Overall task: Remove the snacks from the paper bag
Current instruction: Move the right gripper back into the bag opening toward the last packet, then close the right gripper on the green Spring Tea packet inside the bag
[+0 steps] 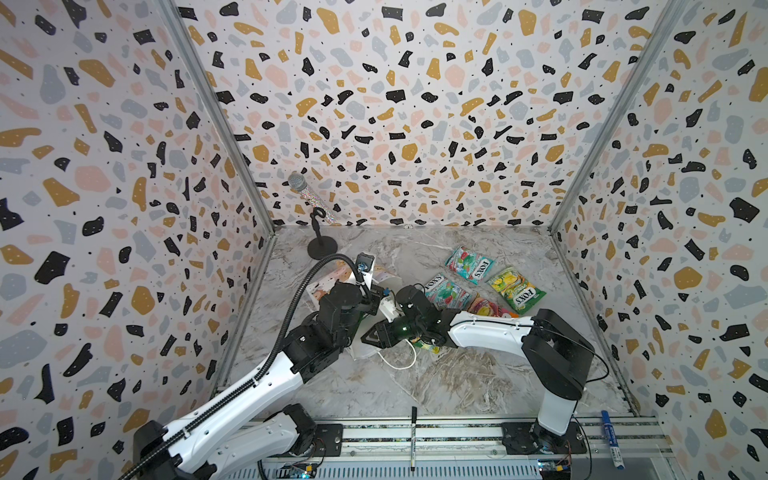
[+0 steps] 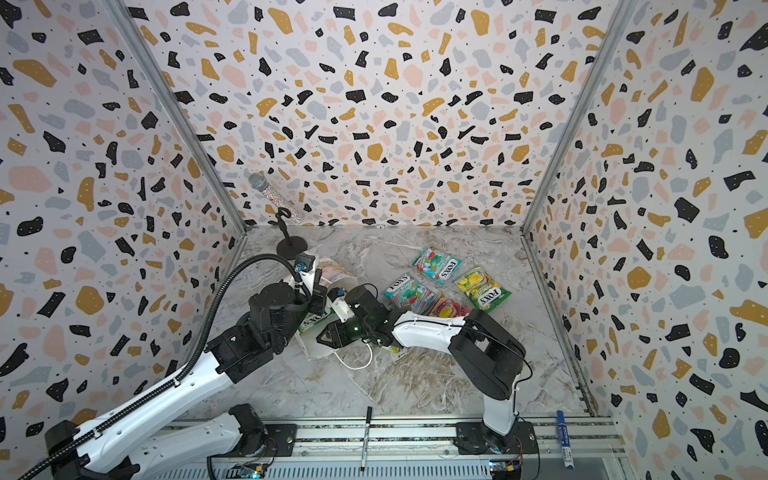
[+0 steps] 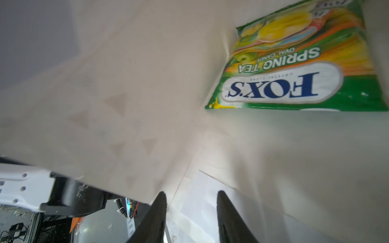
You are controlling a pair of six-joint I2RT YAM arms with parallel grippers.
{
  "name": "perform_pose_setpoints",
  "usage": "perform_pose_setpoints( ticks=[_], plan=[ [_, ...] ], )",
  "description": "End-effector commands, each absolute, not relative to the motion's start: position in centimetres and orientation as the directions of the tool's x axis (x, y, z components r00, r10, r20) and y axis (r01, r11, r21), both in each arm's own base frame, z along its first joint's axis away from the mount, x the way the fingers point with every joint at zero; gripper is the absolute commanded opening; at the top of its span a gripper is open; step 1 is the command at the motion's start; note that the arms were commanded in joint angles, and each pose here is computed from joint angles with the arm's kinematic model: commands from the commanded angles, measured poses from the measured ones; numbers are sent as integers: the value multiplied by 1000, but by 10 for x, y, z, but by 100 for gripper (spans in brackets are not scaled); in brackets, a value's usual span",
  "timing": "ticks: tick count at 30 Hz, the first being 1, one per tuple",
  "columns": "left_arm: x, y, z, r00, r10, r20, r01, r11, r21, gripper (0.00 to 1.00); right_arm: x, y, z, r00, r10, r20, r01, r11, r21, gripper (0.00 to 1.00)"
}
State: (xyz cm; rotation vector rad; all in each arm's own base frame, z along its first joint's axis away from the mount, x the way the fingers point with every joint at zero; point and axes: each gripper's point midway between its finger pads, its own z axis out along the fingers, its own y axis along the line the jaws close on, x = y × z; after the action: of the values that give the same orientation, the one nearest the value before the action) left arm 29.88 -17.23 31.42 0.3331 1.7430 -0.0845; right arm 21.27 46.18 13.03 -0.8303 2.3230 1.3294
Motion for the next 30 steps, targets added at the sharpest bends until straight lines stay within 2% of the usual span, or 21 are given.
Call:
perform_pose_setpoints(
  ticks=[1,13,18,30],
  plan=[
    [297,-170,334,-103,102,-989,260,963,73,0,229,457,125,-801,-299,-520,-595,499,630,43],
    [291,-178,343,-97,41,-994,318,948,8,0,274,447,94,-860,-251,-445,-489,658,573,50],
    [289,-184,344,-102,22,-995,352,936,-15,0,282,460,98,-876,-215,-431,-459,644,612,51],
    [289,-187,343,-107,18,-994,359,933,-22,0,301,478,98,-937,6,-349,-272,613,742,48]
  ],
)
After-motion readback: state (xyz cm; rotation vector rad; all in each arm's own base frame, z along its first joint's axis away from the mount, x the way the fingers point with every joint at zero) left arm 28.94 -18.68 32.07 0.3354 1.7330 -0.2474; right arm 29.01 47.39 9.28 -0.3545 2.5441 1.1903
